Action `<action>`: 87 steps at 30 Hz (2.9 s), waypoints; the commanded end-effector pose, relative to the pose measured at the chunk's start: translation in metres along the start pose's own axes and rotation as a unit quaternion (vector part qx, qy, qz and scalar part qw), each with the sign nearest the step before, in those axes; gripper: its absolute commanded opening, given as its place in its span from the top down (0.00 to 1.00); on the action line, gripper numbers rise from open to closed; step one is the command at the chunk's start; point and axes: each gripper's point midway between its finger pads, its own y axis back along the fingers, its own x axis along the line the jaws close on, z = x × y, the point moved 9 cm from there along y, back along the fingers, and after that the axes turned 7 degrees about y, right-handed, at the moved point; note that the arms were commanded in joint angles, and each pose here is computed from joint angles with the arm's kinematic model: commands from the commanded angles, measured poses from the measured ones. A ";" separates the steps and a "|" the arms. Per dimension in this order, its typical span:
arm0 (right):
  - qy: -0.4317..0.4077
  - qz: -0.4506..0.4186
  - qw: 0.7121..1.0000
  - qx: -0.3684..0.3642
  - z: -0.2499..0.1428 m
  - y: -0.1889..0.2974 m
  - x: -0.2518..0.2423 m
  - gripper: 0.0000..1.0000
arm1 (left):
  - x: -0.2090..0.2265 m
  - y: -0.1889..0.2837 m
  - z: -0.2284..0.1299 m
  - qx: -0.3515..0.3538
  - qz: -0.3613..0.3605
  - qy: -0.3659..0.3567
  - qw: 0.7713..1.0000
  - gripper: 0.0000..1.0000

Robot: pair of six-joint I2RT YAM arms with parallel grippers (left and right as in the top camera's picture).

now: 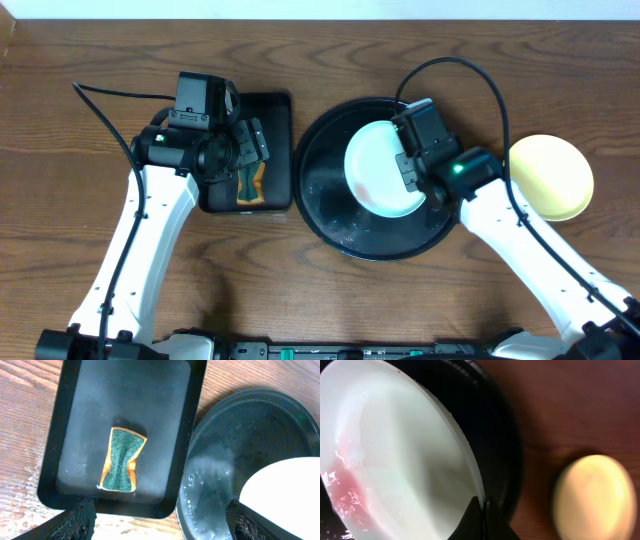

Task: Clean dirty plates on tray and stack at the side
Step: 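Lift the mint plate with the right gripper and tilt it over the tray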

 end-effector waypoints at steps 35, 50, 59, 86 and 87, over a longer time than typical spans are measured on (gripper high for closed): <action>0.213 -0.367 0.887 -0.181 -0.005 0.142 0.064 0.99 | -0.001 0.003 0.003 -0.002 -0.006 -0.003 1.000 0.15; 0.220 -0.368 0.886 -0.179 -0.005 0.142 0.064 0.99 | -0.001 0.003 0.003 -0.002 -0.006 -0.003 1.000 0.15; 0.220 -0.368 0.886 -0.179 -0.005 0.142 0.064 0.99 | -0.001 0.003 0.003 -0.002 -0.006 -0.003 1.000 0.15; 0.209 -0.362 0.890 -0.184 -0.004 0.142 0.064 0.99 | -0.001 0.003 0.003 -0.002 -0.006 -0.003 1.000 0.15; 0.198 -0.358 0.893 -0.187 -0.004 0.141 0.064 0.99 | -0.001 0.003 0.003 -0.002 -0.006 -0.003 1.000 0.15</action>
